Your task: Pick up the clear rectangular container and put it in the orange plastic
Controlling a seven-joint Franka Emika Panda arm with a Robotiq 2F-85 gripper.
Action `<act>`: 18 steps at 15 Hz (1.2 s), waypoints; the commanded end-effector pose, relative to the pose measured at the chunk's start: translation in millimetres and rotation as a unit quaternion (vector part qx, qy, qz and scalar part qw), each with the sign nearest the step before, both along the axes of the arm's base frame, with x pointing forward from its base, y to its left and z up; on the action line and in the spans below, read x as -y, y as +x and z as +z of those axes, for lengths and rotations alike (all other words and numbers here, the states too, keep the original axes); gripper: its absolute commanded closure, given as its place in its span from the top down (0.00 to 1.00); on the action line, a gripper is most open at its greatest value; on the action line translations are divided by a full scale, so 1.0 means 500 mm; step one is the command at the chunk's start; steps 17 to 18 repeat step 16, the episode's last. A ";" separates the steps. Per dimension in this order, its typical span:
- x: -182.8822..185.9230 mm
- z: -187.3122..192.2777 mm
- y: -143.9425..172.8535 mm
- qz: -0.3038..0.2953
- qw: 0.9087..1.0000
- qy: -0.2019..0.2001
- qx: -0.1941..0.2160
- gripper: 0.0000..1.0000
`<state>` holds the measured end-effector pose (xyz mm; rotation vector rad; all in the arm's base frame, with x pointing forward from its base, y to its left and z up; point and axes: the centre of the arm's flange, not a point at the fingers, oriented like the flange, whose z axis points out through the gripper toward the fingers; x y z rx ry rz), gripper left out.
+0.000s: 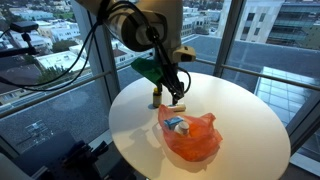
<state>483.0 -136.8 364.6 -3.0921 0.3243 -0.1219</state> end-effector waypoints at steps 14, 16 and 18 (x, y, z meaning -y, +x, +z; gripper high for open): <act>-0.015 0.111 -0.125 0.004 0.996 0.012 -0.093 1.00; -0.015 0.113 -0.127 0.004 0.996 0.011 -0.094 1.00; -0.015 0.113 -0.127 0.004 0.996 0.011 -0.094 1.00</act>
